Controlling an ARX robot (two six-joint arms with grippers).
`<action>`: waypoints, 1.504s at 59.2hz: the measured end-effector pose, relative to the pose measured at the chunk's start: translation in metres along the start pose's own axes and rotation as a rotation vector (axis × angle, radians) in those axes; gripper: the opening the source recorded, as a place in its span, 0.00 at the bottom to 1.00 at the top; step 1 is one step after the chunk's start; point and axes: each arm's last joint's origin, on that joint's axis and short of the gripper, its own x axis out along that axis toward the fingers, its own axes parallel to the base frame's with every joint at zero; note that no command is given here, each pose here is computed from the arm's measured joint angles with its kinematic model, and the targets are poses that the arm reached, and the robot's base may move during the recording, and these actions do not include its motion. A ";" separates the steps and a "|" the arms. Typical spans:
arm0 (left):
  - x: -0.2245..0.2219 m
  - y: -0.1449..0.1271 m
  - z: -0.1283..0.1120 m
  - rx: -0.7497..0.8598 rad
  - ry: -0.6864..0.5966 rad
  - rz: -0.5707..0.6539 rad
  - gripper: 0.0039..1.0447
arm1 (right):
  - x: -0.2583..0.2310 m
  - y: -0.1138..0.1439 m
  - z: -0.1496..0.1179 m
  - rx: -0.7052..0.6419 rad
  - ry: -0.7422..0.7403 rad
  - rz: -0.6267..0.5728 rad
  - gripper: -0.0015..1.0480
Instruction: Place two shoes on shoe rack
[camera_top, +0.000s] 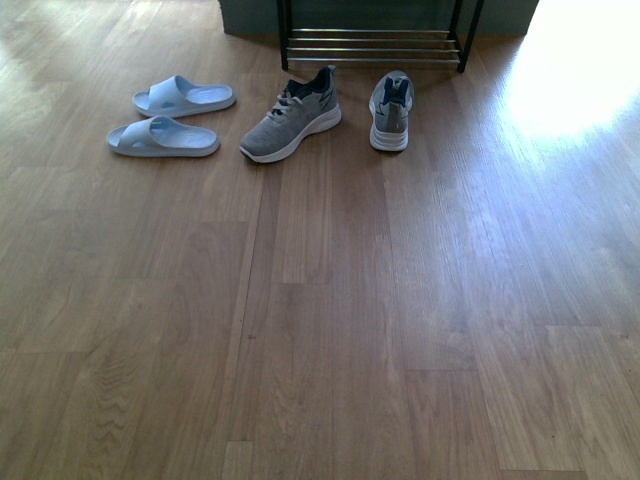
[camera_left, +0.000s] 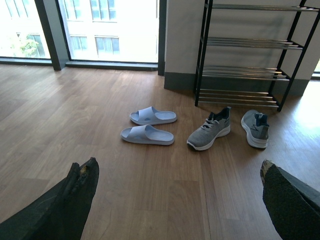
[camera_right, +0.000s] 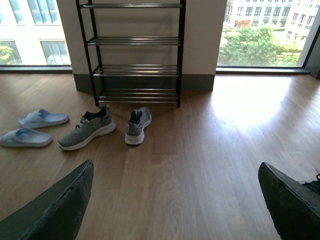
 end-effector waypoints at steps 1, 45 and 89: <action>0.000 0.000 0.000 0.000 0.000 0.000 0.91 | 0.000 0.000 0.000 0.000 0.000 0.000 0.91; 0.000 0.000 0.000 0.000 0.000 0.000 0.91 | 0.000 0.000 0.000 0.000 0.000 0.000 0.91; 0.000 0.000 0.000 0.000 0.000 0.000 0.91 | 0.000 0.000 0.000 0.000 0.000 0.000 0.91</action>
